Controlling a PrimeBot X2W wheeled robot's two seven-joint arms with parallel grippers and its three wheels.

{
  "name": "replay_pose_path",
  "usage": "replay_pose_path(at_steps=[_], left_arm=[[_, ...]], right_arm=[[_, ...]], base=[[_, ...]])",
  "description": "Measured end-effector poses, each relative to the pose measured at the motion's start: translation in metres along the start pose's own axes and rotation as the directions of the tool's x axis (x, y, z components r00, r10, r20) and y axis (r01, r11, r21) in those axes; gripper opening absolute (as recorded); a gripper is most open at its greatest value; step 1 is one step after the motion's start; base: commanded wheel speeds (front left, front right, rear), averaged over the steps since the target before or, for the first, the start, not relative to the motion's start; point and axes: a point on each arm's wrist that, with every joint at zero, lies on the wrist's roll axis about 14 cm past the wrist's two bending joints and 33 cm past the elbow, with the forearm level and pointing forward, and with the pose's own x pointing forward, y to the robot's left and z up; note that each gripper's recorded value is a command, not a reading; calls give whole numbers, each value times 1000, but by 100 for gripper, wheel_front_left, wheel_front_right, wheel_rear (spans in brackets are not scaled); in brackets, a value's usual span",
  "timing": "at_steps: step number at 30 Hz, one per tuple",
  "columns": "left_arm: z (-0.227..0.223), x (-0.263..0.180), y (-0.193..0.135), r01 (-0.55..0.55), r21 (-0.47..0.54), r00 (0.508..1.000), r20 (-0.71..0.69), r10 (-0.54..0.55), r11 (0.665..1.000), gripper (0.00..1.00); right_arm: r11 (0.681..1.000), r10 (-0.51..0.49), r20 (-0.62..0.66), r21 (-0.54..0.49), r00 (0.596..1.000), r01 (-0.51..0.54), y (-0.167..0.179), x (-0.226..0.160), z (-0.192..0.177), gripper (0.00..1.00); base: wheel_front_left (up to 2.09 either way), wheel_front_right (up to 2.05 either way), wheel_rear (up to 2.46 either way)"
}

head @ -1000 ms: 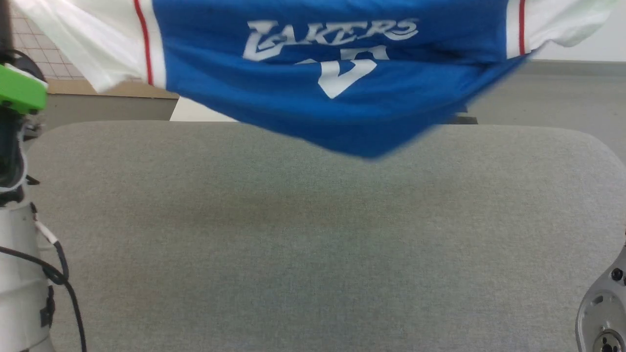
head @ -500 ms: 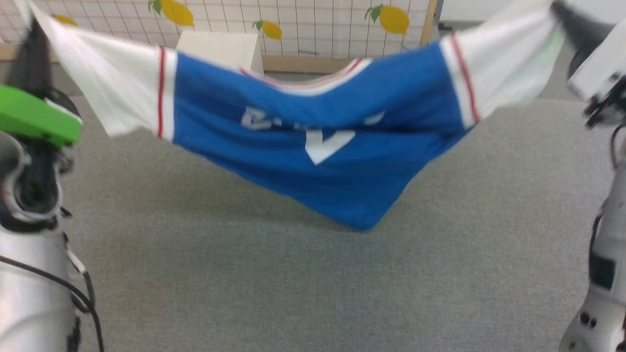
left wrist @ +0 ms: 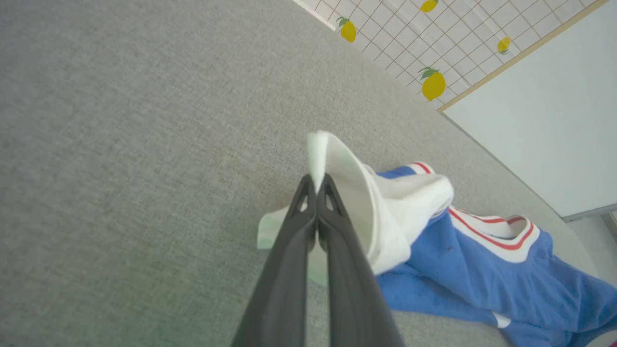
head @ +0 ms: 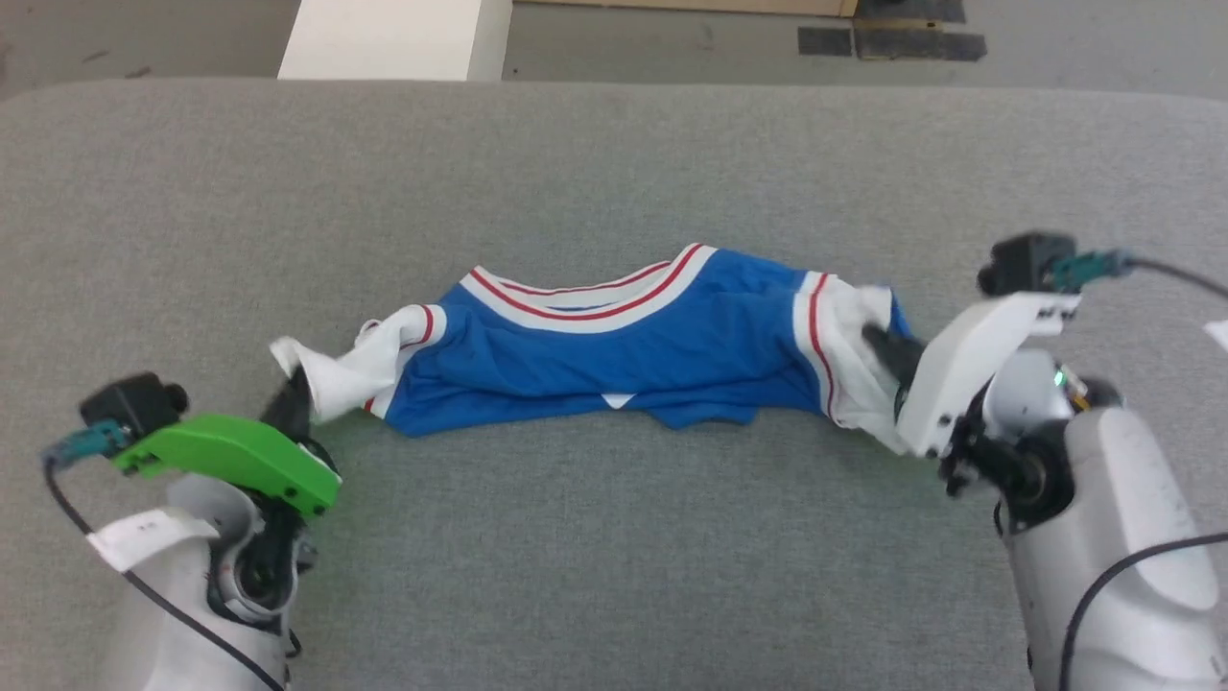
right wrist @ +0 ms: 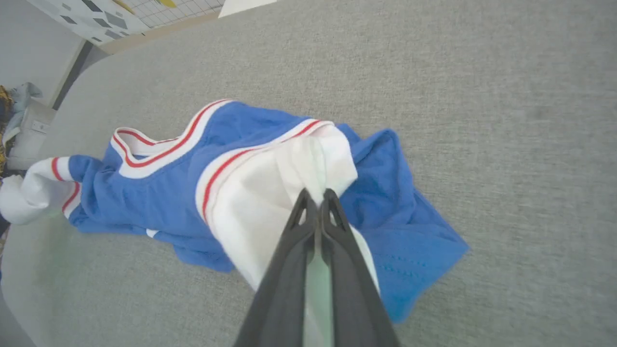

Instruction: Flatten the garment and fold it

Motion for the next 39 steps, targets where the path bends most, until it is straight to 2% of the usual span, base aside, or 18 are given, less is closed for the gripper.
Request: replay_pose_path(at_steps=[2,3,4,5,6,11,13,16,18,23,27,35,39], left_arm=[[-15,-2,8,-24,-9,999,-39,24,1000,0],[-18,-3,11,-35,-15,998,-43,35,999,9],[-19,-4,14,-42,-19,998,-41,41,999,38],[-18,-6,16,-47,-23,998,-32,46,999,99],[-13,-7,18,-52,-25,999,-11,52,998,100],[28,-18,9,-13,-28,986,164,17,1000,100],[57,-31,3,14,-10,955,297,-10,1000,100],[80,-55,-2,6,110,906,421,-52,994,100],[83,-70,-6,-15,207,888,452,-82,978,100],[79,-96,-12,-56,286,864,494,-97,957,100],[70,-103,-12,-61,255,864,497,-77,965,100],[56,-94,-8,-70,245,884,463,-54,967,100],[52,-90,-1,-80,244,894,447,-39,966,100]], right_arm=[[1000,-14,-57,3,998,14,-5,7,-24,0],[1000,-16,-76,8,997,16,-5,9,-32,0],[1000,-15,-82,11,996,16,-5,10,-36,0],[1000,-11,-79,18,997,13,-4,12,-37,37],[1000,-4,-52,29,999,6,-3,12,-34,100],[999,5,101,32,995,-8,3,2,-3,100],[999,-6,175,32,985,0,0,-10,10,100],[999,-37,235,5,971,37,-7,-30,19,100],[996,-72,245,-35,967,83,-14,-43,19,100],[961,-201,124,-165,972,220,-36,-70,-8,100],[947,-242,64,-203,968,251,-41,-75,-18,100],[901,-324,-25,-311,946,301,-51,-41,-14,100],[894,-344,-101,-339,934,293,-54,-21,-22,100]], base=[[0,0,0],[0,0,0],[0,0,0],[0,0,0],[0,0,0],[0,0,0],[0,0,0],[0,0,0],[0,0,0],[0,0,0],[0,0,0],[0,0,0],[0,0,0]])
